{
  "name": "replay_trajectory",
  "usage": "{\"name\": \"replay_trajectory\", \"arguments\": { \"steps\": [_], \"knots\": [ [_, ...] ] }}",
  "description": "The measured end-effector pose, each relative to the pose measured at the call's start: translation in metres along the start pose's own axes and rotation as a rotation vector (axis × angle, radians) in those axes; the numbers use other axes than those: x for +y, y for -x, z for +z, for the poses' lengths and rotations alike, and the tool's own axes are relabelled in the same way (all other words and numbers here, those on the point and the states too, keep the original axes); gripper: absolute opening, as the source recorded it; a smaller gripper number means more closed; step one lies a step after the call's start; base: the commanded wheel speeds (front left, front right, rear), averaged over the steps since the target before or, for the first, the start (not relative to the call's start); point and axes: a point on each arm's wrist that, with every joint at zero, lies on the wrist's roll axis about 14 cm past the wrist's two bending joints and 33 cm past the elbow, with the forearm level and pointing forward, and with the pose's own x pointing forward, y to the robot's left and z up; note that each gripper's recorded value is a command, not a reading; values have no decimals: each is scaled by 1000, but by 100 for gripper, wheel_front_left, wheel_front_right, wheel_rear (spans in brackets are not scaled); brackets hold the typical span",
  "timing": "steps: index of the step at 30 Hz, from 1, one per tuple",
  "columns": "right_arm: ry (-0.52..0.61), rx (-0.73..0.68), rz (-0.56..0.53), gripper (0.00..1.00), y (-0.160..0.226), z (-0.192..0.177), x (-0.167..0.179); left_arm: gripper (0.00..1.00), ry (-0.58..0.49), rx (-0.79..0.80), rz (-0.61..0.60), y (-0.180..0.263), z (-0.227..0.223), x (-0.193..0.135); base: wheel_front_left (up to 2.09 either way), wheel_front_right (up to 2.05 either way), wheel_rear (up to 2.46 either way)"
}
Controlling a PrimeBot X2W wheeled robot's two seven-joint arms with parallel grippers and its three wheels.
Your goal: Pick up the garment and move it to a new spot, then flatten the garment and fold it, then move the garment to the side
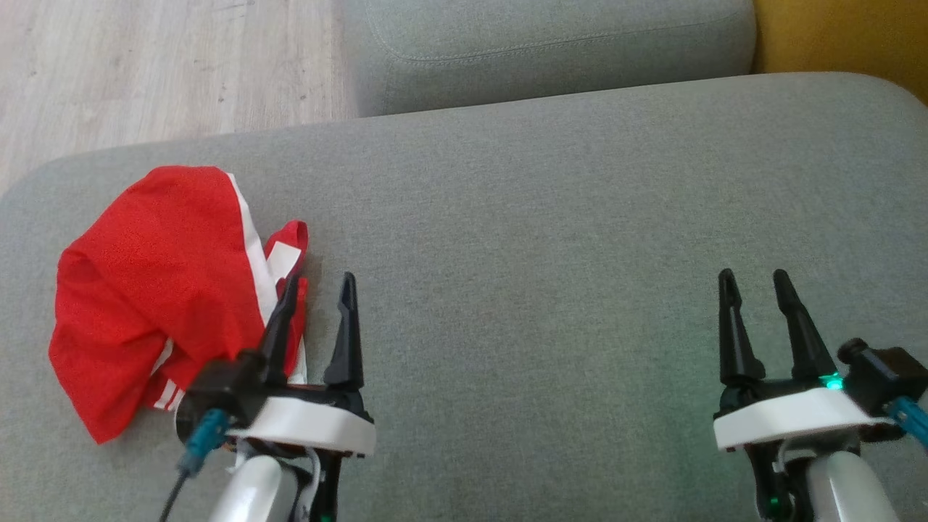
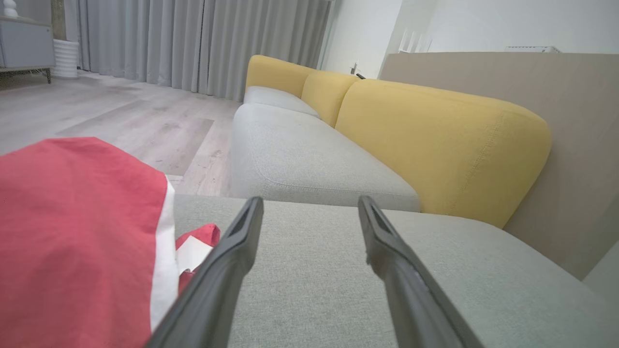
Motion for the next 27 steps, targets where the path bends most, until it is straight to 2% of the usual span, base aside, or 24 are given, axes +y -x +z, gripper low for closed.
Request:
{"name": "replay_trajectory", "arguments": {
  "steps": [11, 14, 21, 27],
  "knots": [
    [166, -11, 49, 100, 0, 1, 11, 100, -199, -4, -46, -1, -5, -14, 0, 0, 0],
    [197, -19, 62, 100, -1, 3, 15, 100, -215, -17, -46, -2, -4, -16, 0, 0, 0],
    [112, -57, 43, 100, -1, 9, 11, 100, -128, -58, 4, -3, 5, -10, 0, 0, 0],
    [58, -75, 22, 100, 0, 11, 5, 100, -125, -25, 67, 8, -10, 9, 0, 0, 0]
  ]
}}
